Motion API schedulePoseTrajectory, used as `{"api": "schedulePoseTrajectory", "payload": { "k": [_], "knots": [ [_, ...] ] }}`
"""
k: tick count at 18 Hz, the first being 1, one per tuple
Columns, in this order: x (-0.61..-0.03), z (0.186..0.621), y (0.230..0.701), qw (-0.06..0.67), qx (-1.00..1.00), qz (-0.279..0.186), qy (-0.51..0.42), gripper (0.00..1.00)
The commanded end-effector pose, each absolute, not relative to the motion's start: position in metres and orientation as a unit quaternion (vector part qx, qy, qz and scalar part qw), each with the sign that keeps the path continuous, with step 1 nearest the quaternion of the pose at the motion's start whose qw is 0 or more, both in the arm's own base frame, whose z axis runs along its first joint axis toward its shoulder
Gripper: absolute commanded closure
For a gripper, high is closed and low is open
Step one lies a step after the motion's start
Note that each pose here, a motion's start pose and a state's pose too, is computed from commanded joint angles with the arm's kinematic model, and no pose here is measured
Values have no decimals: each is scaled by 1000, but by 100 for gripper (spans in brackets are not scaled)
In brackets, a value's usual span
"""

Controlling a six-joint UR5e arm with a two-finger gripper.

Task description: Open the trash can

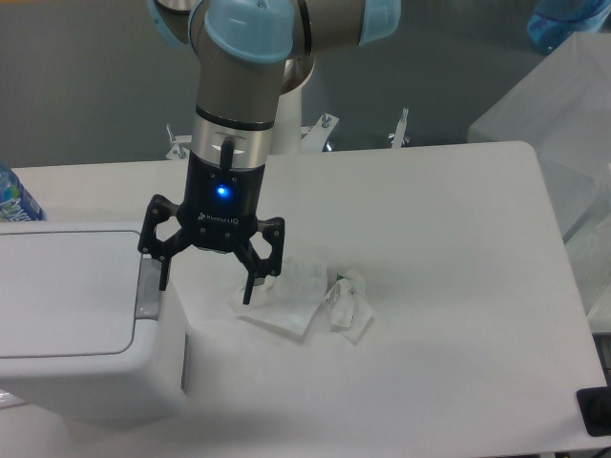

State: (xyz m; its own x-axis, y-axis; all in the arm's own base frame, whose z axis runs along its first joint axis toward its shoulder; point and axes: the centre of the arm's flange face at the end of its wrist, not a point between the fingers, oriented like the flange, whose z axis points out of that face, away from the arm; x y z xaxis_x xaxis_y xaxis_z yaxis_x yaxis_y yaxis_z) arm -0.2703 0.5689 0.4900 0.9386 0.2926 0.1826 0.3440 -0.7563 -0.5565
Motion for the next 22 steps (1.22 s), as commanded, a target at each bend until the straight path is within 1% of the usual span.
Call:
{"api": "schedulePoseTrajectory", "payload": {
  "k": [22],
  "knots": [
    [-268,473,573,292,-940,-49,-169,0]
  ]
}}
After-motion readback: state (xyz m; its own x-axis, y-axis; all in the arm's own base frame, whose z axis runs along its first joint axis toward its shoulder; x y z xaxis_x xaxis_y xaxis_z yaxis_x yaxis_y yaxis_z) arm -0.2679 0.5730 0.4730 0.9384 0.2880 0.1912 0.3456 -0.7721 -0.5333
